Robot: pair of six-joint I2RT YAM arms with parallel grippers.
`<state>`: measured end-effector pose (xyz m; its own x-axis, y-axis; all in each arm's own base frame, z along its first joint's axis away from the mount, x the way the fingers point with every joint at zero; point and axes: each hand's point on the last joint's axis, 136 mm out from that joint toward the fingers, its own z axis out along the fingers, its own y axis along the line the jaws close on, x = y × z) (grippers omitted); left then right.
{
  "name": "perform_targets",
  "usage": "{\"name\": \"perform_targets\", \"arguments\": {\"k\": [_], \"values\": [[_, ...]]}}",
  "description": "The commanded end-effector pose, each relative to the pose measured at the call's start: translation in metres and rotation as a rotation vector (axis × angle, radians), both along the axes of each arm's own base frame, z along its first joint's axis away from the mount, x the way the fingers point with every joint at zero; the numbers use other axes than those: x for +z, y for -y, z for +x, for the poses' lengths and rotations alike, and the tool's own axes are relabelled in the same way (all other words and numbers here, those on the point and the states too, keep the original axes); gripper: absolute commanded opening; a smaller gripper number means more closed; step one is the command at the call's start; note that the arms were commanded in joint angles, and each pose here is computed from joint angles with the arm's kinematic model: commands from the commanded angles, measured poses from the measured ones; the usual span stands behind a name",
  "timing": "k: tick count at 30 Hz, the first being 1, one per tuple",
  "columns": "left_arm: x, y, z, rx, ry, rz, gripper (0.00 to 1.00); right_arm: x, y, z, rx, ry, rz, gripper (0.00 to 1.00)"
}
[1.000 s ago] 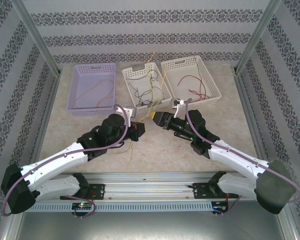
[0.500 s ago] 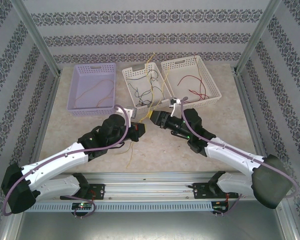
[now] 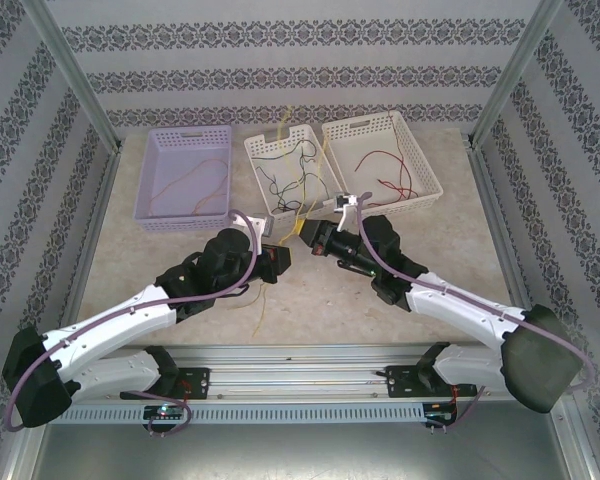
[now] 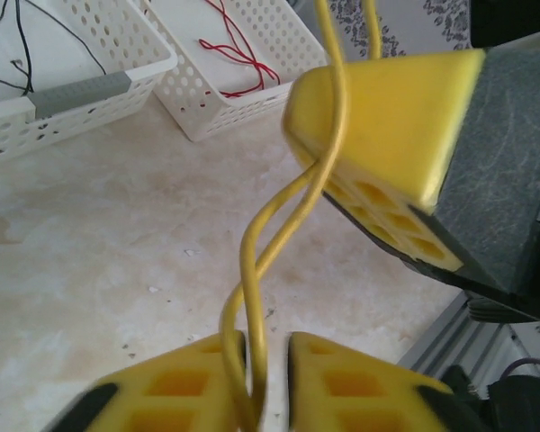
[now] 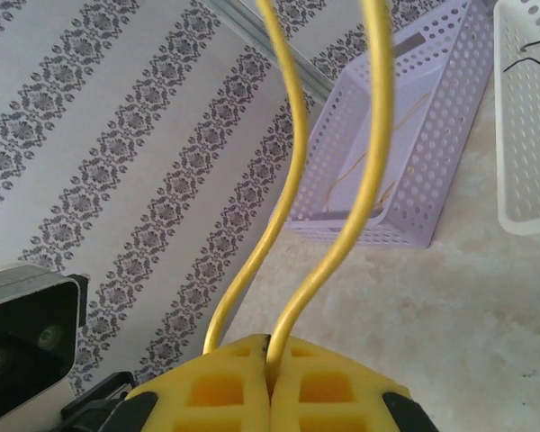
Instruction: Untangle the cables
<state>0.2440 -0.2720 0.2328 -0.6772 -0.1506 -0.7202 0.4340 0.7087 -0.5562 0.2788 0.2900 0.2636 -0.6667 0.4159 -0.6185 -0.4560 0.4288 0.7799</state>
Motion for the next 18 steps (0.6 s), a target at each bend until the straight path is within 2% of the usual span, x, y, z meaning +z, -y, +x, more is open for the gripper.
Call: {"name": "perform_targets", "arguments": {"k": [1, 3, 5, 13, 16, 18], "values": [[0.034, 0.0, -0.006, -0.032, 0.079, -0.035, 0.34, 0.006, 0.014, 0.004, -0.073, 0.048, -0.017, 0.0], [0.04, -0.002, -0.008, -0.036, 0.096, -0.032, 0.45, 0.005, 0.017, 0.004, -0.081, 0.049, -0.019, 0.0], [0.043, -0.004, -0.008, -0.034, 0.108, -0.021, 0.52, 0.003, 0.019, 0.004, -0.085, 0.046, -0.023, 0.0], [0.047, -0.012, 0.001, 0.007, 0.131, 0.002, 0.63, -0.001, 0.01, 0.001, -0.025, 0.043, -0.028, 0.0], [0.048, -0.015, 0.01, 0.026, 0.144, 0.017, 0.7, -0.004, 0.007, 0.0, -0.007, 0.041, -0.029, 0.0], [0.047, -0.019, 0.02, 0.048, 0.143, 0.034, 0.71, -0.004, 0.004, -0.002, 0.009, 0.042, -0.029, 0.0]]}}
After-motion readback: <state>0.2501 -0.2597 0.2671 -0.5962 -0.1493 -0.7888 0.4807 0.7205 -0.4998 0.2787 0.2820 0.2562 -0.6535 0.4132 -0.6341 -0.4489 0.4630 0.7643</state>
